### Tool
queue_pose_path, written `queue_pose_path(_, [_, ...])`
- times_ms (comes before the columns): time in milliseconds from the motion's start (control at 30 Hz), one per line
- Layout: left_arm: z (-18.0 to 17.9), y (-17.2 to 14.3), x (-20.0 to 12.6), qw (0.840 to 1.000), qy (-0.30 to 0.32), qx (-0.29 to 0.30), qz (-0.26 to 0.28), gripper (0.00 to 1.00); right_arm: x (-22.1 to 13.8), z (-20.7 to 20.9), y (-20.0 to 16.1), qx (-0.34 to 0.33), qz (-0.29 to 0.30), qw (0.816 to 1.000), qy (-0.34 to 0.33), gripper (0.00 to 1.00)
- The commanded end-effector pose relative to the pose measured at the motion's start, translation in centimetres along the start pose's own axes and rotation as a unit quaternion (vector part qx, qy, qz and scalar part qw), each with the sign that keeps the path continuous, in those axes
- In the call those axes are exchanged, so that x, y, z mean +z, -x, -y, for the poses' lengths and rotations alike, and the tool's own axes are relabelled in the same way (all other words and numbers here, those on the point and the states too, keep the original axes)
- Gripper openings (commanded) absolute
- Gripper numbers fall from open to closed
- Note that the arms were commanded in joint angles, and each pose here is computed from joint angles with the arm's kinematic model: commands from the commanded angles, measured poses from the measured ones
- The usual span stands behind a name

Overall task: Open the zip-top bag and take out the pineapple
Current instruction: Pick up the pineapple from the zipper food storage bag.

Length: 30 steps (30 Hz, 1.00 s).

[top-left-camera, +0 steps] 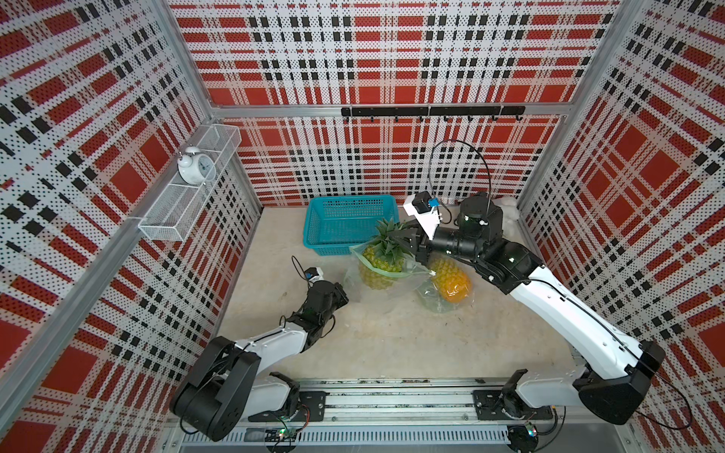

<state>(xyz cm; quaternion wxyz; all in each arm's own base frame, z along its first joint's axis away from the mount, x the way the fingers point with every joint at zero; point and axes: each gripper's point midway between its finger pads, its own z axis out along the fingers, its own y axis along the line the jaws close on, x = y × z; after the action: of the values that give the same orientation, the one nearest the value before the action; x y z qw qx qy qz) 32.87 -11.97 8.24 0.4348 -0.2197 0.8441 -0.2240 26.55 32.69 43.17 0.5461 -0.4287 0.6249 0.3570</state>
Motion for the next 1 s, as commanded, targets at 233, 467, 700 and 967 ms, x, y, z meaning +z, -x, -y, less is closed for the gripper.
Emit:
queue_pose_path(233, [-1.8, 0.8, -0.1, 0.997, 0.065, 0.046, 0.015, 0.00, -6.6, -1.0, 10.6, -0.084, 0.140, 0.985, -0.056, 0.00])
queue_pose_path(467, [-2.8, 0.9, 0.0, 0.993, 0.096, 0.059, 0.018, 0.00, -8.0, -1.4, 11.8, -0.096, 0.153, 0.982, -0.062, 0.00])
queue_pose_path(700, [-3.9, 1.6, -0.4, 0.988, 0.133, 0.077, 0.029, 0.00, -9.8, -1.5, 13.7, -0.111, 0.181, 0.974, -0.082, 0.00])
queue_pose_path(967, [-4.6, 2.9, -1.6, 0.985, 0.151, 0.066, 0.057, 0.00, -10.8, -0.5, 15.3, -0.116, 0.204, 0.964, -0.123, 0.00])
